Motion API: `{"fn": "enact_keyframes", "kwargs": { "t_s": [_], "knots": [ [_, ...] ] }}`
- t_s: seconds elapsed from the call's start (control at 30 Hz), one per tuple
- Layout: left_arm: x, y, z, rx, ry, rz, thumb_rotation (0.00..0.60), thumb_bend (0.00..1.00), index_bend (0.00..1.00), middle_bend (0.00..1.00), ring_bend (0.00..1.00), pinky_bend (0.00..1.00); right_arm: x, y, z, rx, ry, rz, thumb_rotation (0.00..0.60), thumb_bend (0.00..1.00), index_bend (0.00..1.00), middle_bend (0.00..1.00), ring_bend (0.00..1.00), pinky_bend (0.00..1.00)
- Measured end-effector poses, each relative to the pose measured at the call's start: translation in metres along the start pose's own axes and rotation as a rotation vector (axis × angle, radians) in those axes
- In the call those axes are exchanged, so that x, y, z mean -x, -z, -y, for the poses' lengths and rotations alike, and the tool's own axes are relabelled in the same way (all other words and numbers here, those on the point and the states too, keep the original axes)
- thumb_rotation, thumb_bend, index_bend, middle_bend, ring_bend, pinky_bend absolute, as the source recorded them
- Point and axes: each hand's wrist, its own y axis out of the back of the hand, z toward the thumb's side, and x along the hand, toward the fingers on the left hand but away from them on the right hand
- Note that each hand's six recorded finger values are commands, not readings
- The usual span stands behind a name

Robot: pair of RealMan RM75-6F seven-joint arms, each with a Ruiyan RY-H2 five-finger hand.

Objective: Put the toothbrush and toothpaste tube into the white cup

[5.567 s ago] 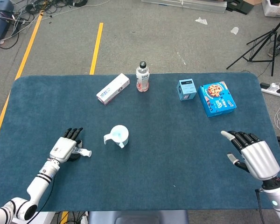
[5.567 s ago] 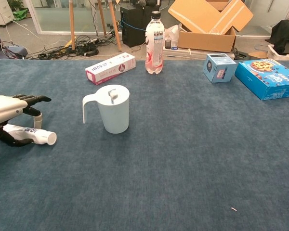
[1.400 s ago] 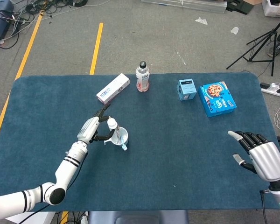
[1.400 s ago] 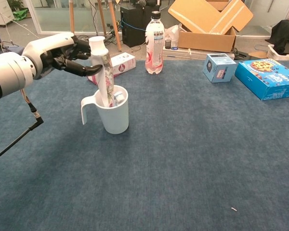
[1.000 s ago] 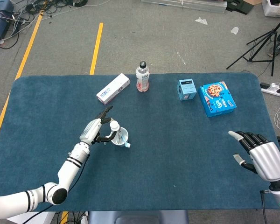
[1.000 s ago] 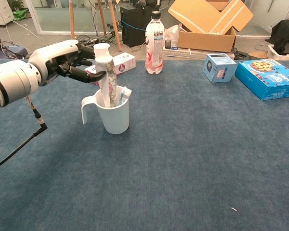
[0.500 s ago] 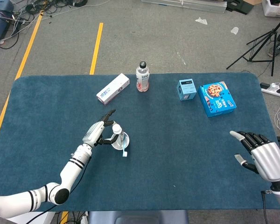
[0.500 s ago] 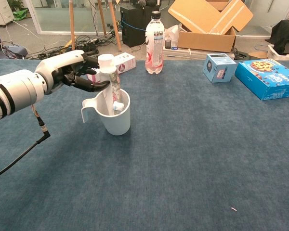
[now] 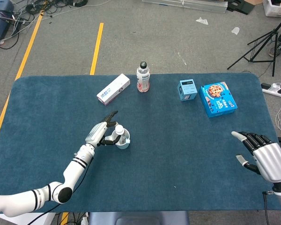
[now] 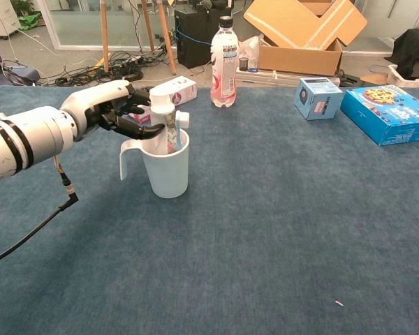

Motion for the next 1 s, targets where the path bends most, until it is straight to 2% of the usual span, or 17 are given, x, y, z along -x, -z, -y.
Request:
{"fn": "enact_keyframes", "kwargs": {
  "t_s": [0.3, 0.6, 1.0],
  "knots": [
    [-0.001, 0.005, 0.001, -0.004, 0.008, -0.015, 0.600, 0.50, 0.47, 0.00, 0.00, 0.00, 0.000, 0.000, -0.001, 0.001, 0.001, -0.005, 0.600, 0.20, 0.25, 0.32, 0.34, 0.47],
    [0.000, 0.008, -0.002, 0.008, 0.021, -0.030, 0.600, 0.50, 0.27, 0.00, 0.00, 0.00, 0.000, -0.002, -0.001, 0.001, 0.003, -0.008, 0.600, 0.20, 0.25, 0.32, 0.34, 0.47],
    [0.005, 0.011, -0.010, 0.005, 0.008, -0.032, 0.600, 0.50, 0.26, 0.00, 0.00, 0.00, -0.001, -0.003, -0.002, -0.002, 0.006, -0.008, 0.600, 0.20, 0.25, 0.32, 0.34, 0.47]
  ]
}}
